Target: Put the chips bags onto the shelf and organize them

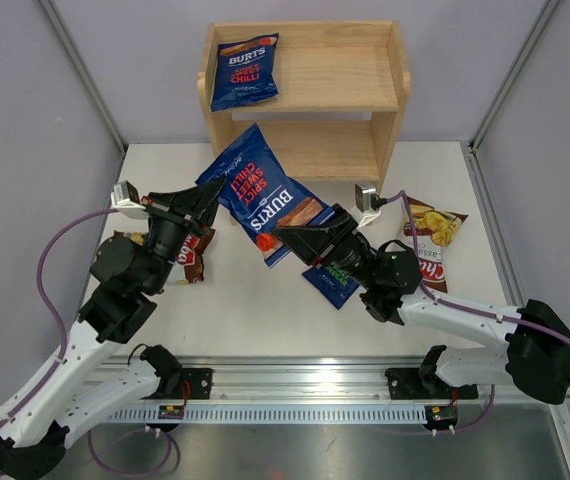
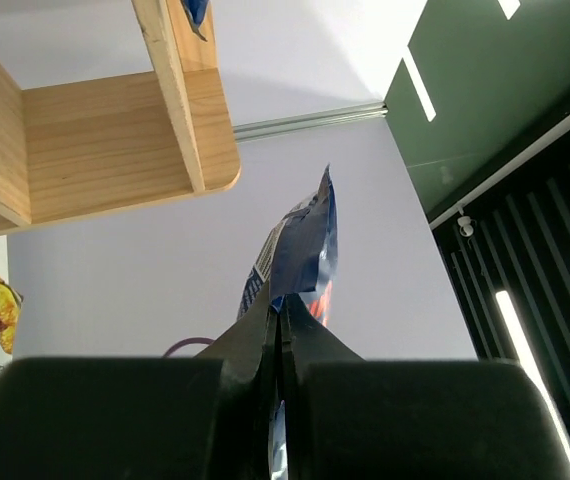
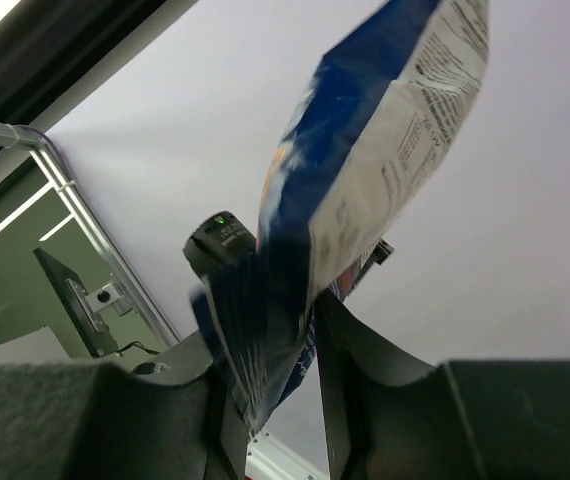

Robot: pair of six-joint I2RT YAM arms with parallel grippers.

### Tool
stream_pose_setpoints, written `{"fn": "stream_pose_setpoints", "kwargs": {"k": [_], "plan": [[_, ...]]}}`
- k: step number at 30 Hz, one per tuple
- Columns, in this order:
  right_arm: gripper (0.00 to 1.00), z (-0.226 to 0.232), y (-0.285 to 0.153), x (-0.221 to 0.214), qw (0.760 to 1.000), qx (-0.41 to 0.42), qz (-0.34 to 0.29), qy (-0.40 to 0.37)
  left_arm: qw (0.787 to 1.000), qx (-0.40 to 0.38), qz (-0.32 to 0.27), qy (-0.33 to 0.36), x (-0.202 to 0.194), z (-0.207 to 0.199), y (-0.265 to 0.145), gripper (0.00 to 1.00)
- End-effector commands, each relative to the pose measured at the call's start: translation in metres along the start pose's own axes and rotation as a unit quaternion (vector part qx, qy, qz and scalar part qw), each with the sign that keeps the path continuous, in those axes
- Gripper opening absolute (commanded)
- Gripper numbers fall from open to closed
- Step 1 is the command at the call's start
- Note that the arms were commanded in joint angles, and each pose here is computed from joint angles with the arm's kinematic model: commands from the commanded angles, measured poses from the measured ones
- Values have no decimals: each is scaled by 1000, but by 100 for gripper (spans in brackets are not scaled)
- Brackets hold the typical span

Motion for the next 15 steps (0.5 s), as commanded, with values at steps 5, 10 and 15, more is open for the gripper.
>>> {"fn": "stream_pose_setpoints", "kwargs": {"k": [5, 10, 15], "plan": [[30, 22, 0, 15, 999, 12, -20, -35, 999, -24, -27, 11, 10, -17, 3, 0], [21, 14, 0, 16, 999, -9, -25, -38, 998, -50, -13, 22, 7, -30, 2, 0], [15, 5, -2, 18, 998, -43, -27, -40, 996, -51, -37, 61, 19, -42, -4, 21]]}}
Point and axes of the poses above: each gripper's point midway between its finger pads, its own y axis out along the fingers, its own z axis along the line the jaws close on, x = y × z, the point moved 2 cm from there along -y, back along the fingers, and after that the axes turned 9 degrees about y, right-handed, at the moved point
